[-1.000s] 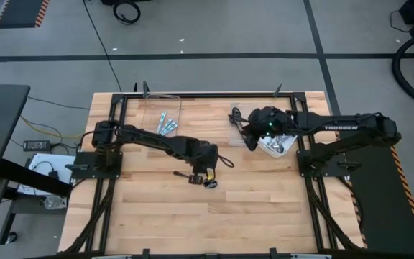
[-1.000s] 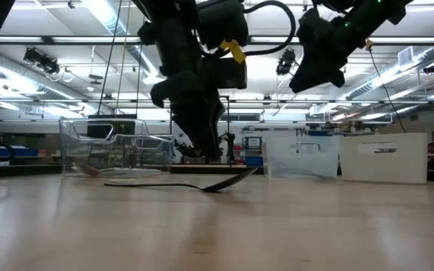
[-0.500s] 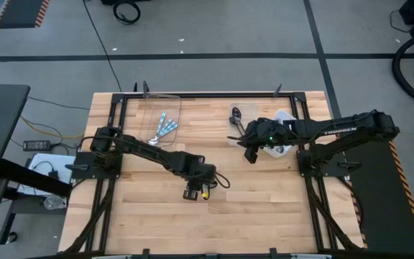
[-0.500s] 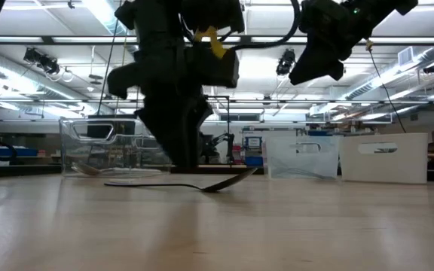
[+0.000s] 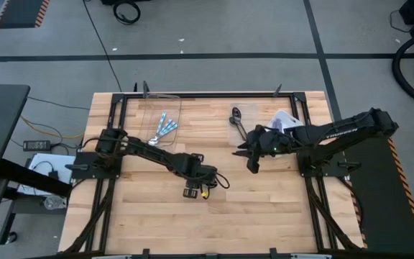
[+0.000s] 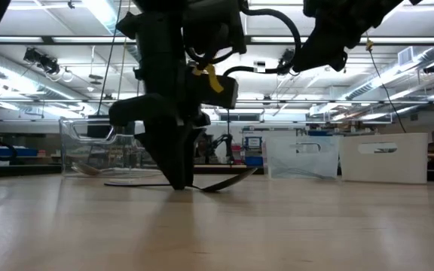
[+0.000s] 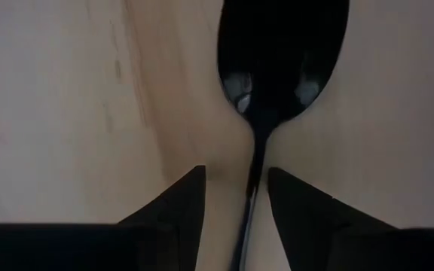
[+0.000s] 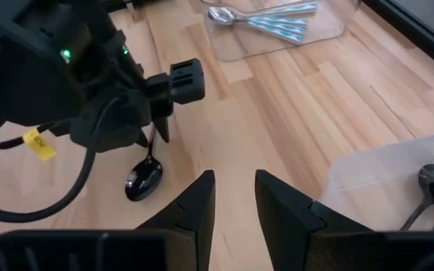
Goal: Sort silverware by color (type)
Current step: Put the black spoon into the transparent white bin
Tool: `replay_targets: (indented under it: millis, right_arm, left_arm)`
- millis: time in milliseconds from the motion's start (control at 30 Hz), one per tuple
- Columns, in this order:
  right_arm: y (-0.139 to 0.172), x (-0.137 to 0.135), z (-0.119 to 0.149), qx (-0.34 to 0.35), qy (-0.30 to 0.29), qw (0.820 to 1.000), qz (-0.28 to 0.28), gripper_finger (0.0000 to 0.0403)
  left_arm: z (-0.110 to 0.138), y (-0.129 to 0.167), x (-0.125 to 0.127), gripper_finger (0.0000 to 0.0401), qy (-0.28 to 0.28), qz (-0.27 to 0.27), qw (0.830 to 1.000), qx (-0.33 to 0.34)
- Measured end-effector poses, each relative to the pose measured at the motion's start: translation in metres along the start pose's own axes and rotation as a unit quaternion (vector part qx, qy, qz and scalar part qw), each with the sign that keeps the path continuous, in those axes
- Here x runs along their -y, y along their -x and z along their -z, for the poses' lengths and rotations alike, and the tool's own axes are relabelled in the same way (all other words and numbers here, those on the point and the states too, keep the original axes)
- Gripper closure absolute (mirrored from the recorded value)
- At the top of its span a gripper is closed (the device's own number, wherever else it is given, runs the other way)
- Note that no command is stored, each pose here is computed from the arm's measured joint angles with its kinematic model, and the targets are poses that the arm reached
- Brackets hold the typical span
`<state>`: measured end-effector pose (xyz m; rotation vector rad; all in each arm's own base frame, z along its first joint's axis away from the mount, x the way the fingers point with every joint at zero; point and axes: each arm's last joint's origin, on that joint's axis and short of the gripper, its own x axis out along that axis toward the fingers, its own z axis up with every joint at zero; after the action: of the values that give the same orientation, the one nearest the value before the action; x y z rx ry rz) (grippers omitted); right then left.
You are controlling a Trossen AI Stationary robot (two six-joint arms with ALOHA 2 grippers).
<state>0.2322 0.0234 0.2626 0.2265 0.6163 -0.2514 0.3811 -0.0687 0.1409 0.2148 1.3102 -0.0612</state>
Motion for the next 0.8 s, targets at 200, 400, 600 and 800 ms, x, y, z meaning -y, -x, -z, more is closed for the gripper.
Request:
replay_targets:
  millis: [200, 400, 600, 800]
  right_arm:
    - [0.003, -0.009, 0.003, 0.004, 0.009, 1.0, -0.003, 0.0297]
    - [0.005, -0.016, 0.006, 0.005, 0.01, 1.0, -0.009, 0.0297]
    - [0.008, -0.023, 0.009, 0.004, -0.004, 1.0, -0.021, 0.0297]
    - [0.011, -0.029, 0.015, 0.0, -0.019, 1.0, -0.012, 0.0297]
  left_arm:
    - [0.002, -0.005, 0.002, 0.0269, -0.003, 0.002, 1.0, -0.016]
    - [0.003, -0.006, 0.003, 0.035, -0.009, 0.016, 1.0, -0.021]
    - [0.003, -0.006, 0.005, 0.0388, -0.031, 0.021, 0.999, -0.02]
    - [0.002, 0.001, 0.007, 0.0393, -0.049, 0.006, 0.999, -0.01]
